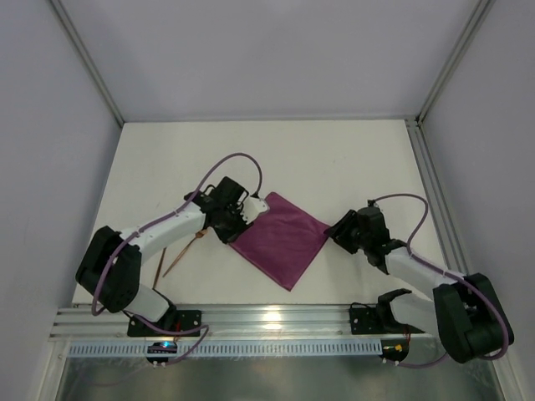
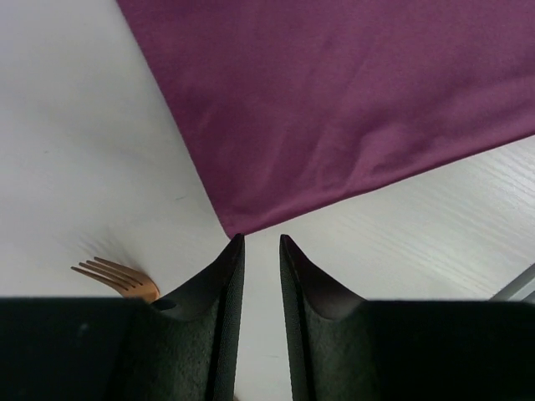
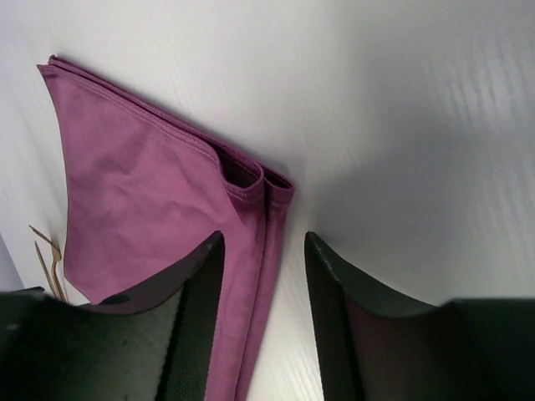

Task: Fold the napkin into a case and place the utensils inside
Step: Move the square-folded napkin to the center of the board, then pick up the top corner of the square-folded napkin from the center of the board.

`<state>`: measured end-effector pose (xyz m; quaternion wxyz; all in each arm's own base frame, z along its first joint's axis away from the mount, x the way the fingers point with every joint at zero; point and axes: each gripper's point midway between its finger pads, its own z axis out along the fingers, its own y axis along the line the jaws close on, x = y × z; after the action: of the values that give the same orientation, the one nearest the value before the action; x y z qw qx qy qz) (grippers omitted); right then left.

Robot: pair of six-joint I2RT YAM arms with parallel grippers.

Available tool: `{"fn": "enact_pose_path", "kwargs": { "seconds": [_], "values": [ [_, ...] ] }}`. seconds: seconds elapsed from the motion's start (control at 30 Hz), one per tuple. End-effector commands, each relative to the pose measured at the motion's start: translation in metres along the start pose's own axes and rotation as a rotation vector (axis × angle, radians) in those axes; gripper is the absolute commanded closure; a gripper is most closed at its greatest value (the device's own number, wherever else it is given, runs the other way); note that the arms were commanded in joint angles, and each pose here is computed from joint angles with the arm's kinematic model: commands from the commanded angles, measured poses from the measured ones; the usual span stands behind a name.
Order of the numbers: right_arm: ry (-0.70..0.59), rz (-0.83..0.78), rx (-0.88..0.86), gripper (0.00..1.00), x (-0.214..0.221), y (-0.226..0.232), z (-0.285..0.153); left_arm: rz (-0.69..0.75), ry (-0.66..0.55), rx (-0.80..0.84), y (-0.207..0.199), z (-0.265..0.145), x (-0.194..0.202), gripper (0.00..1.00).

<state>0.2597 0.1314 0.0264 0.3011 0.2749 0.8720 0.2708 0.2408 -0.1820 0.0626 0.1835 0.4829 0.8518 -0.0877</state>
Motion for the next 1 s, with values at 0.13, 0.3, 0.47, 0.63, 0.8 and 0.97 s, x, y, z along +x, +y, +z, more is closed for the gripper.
{"fn": "enact_pose_path", "kwargs": {
  "seconds": [0.13,0.3,0.47,0.63,0.8,0.97],
  "values": [
    [-0.133,-0.112,0.062,0.41,-0.029,0.003,-0.05,0.067,0.018,0.023,-0.016,0.006,0.009,0.75],
    [-0.102,-0.327,-0.089,0.43,-0.051,0.063,-0.061,0.056,0.036,-0.031,-0.003,0.018,0.008,0.76],
    [0.1,-0.418,-0.192,0.82,-0.031,0.089,-0.031,0.05,0.028,-0.039,-0.002,0.02,0.006,0.76],
    [0.185,-0.352,-0.111,0.97,-0.005,0.053,-0.002,0.068,0.082,-0.055,0.001,0.032,0.02,0.77],
    [0.191,-0.297,-0.002,0.97,0.003,0.021,0.012,0.074,0.128,-0.045,0.001,0.042,0.032,0.77],
    [0.179,-0.256,0.074,0.97,0.003,-0.004,0.01,0.094,0.141,-0.03,-0.003,0.042,0.04,0.77]
  ]
}}
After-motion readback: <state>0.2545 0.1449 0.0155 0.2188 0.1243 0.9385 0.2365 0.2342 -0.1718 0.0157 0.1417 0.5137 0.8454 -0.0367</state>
